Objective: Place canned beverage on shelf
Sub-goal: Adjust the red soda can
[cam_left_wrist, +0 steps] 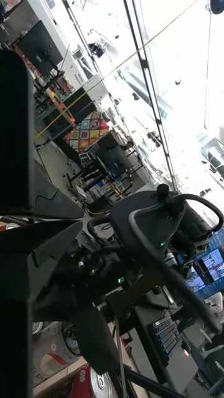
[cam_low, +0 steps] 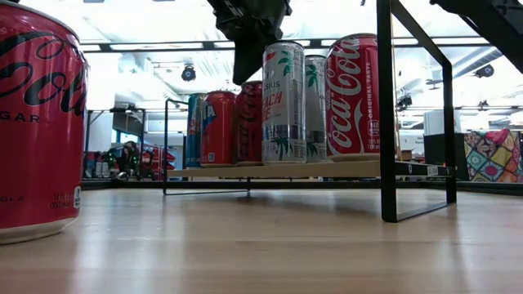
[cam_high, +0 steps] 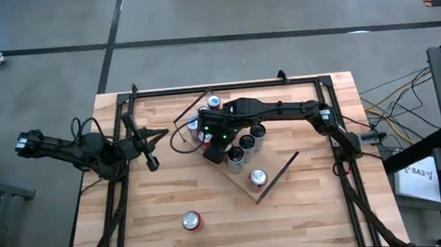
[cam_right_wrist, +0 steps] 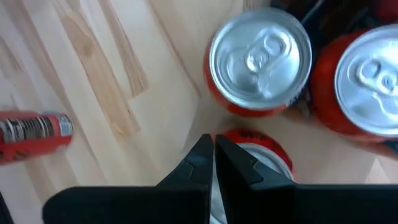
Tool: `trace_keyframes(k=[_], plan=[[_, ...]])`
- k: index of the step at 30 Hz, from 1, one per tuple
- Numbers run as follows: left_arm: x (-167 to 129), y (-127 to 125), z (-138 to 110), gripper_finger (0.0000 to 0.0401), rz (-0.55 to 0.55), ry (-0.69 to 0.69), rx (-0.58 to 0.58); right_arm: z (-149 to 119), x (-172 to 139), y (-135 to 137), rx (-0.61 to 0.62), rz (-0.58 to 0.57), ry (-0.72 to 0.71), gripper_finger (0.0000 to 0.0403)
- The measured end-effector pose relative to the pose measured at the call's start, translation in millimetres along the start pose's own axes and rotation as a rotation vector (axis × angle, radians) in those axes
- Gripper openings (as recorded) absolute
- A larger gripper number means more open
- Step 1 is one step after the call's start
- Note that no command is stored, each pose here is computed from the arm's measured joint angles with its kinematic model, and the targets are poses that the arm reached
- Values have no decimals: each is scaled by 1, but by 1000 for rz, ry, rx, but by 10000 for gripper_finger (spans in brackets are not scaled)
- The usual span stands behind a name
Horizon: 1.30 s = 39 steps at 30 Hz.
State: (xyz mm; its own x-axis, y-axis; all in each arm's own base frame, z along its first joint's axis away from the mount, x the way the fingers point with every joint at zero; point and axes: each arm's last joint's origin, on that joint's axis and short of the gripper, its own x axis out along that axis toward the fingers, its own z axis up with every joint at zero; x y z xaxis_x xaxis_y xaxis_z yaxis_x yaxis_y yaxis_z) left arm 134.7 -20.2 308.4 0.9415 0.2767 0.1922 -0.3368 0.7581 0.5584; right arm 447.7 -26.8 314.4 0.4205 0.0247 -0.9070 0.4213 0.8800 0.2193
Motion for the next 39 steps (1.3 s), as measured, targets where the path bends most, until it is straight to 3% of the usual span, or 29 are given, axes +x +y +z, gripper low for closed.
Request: trace_keyframes(k=[6, 22, 39], plan=[[0, 0, 0, 0, 0, 0, 0, 3, 0, 1, 15, 11, -28, 9], [0, 0, 0, 0, 0, 0, 0, -5, -8, -1, -40, -13, 55, 9], [0, 0, 0, 0, 0, 0, 0, 0, -5, 1, -56, -3, 8, 9]])
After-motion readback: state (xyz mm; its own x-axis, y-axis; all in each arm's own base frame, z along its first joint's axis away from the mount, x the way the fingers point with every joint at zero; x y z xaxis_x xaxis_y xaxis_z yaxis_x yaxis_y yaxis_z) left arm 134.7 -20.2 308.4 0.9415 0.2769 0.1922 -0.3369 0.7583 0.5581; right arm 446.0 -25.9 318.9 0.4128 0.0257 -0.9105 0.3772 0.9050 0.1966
